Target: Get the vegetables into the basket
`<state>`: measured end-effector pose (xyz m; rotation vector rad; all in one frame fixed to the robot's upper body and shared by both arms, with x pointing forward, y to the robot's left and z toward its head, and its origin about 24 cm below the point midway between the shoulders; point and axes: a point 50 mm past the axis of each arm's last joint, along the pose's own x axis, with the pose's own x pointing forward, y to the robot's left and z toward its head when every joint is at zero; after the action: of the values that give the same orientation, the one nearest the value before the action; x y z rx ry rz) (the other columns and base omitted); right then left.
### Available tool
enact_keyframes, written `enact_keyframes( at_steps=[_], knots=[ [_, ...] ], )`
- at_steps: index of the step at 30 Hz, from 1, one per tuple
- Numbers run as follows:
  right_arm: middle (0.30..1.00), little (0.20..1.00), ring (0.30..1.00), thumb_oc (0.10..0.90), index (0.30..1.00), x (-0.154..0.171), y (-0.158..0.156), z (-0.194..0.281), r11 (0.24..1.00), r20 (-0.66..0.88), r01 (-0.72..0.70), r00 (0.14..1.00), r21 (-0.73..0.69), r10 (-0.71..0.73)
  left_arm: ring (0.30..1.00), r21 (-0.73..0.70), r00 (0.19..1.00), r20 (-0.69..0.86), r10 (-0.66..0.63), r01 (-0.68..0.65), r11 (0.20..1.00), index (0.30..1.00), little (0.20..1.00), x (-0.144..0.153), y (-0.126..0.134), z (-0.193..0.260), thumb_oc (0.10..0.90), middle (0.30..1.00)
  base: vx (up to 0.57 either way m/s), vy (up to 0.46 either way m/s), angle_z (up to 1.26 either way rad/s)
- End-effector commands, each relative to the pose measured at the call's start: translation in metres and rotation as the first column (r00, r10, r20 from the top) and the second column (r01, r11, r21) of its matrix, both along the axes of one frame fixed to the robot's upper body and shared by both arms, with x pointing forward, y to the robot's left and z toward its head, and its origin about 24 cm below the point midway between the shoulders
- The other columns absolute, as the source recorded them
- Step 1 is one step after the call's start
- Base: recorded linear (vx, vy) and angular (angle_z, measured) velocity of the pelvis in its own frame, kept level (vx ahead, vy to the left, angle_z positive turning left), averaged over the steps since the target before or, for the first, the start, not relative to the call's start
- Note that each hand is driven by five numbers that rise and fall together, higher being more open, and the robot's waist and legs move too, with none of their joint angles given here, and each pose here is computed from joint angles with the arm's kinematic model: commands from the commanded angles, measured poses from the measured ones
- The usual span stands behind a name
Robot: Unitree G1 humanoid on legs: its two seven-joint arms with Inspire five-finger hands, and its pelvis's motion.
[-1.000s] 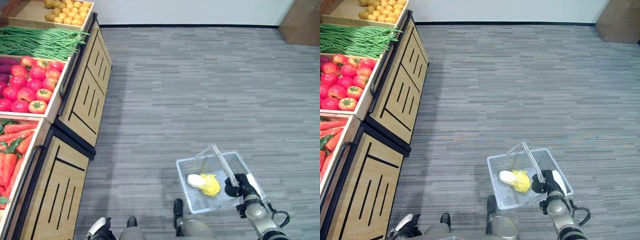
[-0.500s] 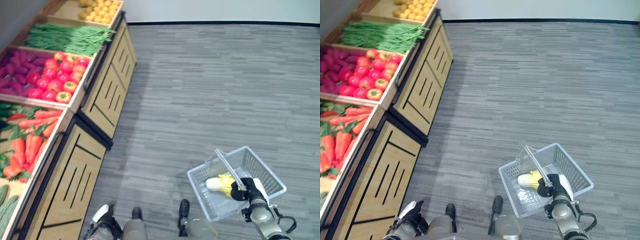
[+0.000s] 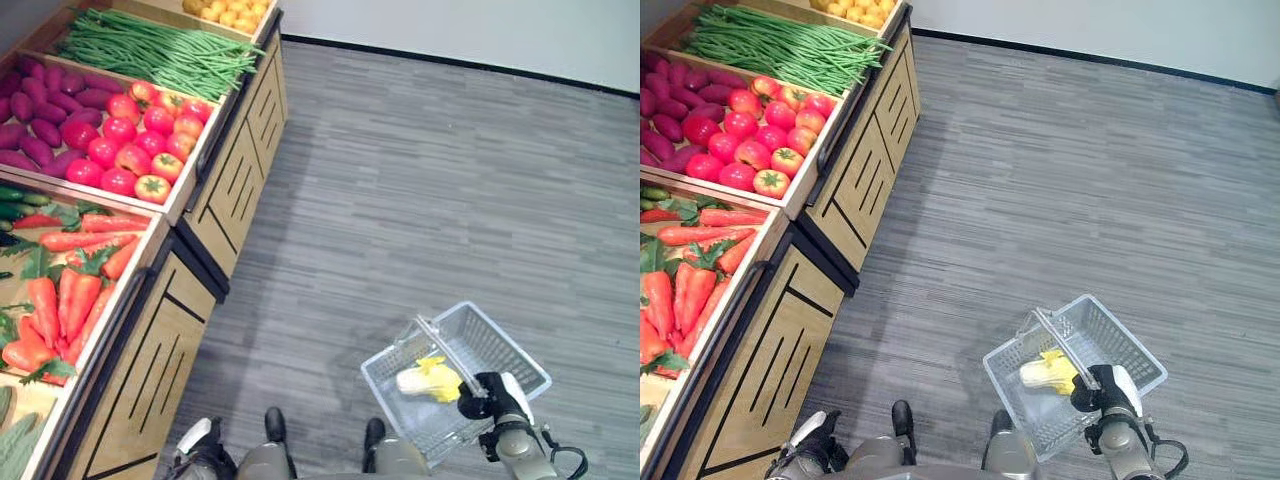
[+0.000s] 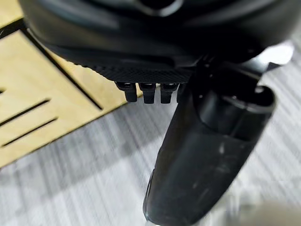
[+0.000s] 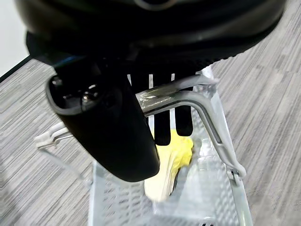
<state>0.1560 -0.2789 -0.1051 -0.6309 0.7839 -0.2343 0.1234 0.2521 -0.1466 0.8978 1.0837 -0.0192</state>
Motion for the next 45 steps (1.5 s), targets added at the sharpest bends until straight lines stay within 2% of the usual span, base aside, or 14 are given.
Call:
enact_keyframes(
  at_steps=[1,10,22,28,33,35,40,45],
  knots=[
    [0.300,0.300,0.300,0.400,0.300,0.046,-0.010,0.038,0.997,0.214,-0.033,0.976,-0.071,0.047,1.000,0.053,0.999,0.005,0.037,-0.037,0.998,1.000,1.000,-0.004,0.017,0.004,0.900,1.000,0.06,0.124,-0.04],
    [0.300,0.300,0.300,0.400,0.300,0.061,0.002,0.041,0.996,0.242,-0.064,0.967,-0.054,0.075,1.000,0.054,0.999,0.033,0.034,-0.036,0.998,1.000,1.000,0.002,0.020,0.008,0.900,1.000,0.05,0.115,-0.10],
    [0.300,0.300,0.300,0.400,0.300,0.049,0.002,0.036,0.996,0.222,-0.071,0.972,-0.053,0.081,1.000,-0.008,0.994,0.108,-0.010,0.010,1.000,1.000,1.000,0.026,0.002,0.011,0.900,1.000,0.16,-0.071,0.16],
    [0.300,0.300,0.300,0.400,0.300,0.045,-0.013,0.040,0.995,0.215,-0.062,0.974,-0.078,0.077,1.000,-0.021,0.998,0.049,0.044,-0.043,0.999,1.000,1.000,0.006,0.001,0.003,0.900,1.000,0.24,-0.333,0.36],
    [0.300,0.300,0.300,0.400,0.300,0.048,-0.022,0.049,0.988,0.226,-0.079,0.968,-0.130,0.107,1.000,-0.025,0.998,0.044,0.032,-0.031,0.999,1.000,1.000,0.008,-0.004,0.001,0.900,1.000,0.13,-0.243,0.21],
    [0.300,0.300,0.300,0.400,0.300,0.044,-0.031,0.051,0.989,0.233,-0.036,0.970,-0.142,0.069,1.000,-0.020,0.997,0.071,0.044,-0.043,0.999,1.000,1.000,0.018,-0.004,0.005,0.900,1.000,0.16,-0.282,0.63],
    [0.300,0.300,0.300,0.400,0.300,0.037,-0.038,0.051,0.989,0.242,0.010,0.970,-0.145,0.026,1.000,-0.002,0.999,0.049,0.008,-0.007,1.000,1.000,1.000,0.016,-0.006,0.004,0.900,1.000,0.15,0.055,0.96],
    [0.300,0.300,0.300,0.400,0.300,0.033,-0.033,0.045,0.988,0.204,-0.013,0.978,-0.152,0.045,1.000,0.003,1.000,-0.008,0.012,-0.012,1.000,1.000,1.000,-0.003,-0.003,-0.002,0.900,1.000,0.28,0.223,-0.38]
  ],
)
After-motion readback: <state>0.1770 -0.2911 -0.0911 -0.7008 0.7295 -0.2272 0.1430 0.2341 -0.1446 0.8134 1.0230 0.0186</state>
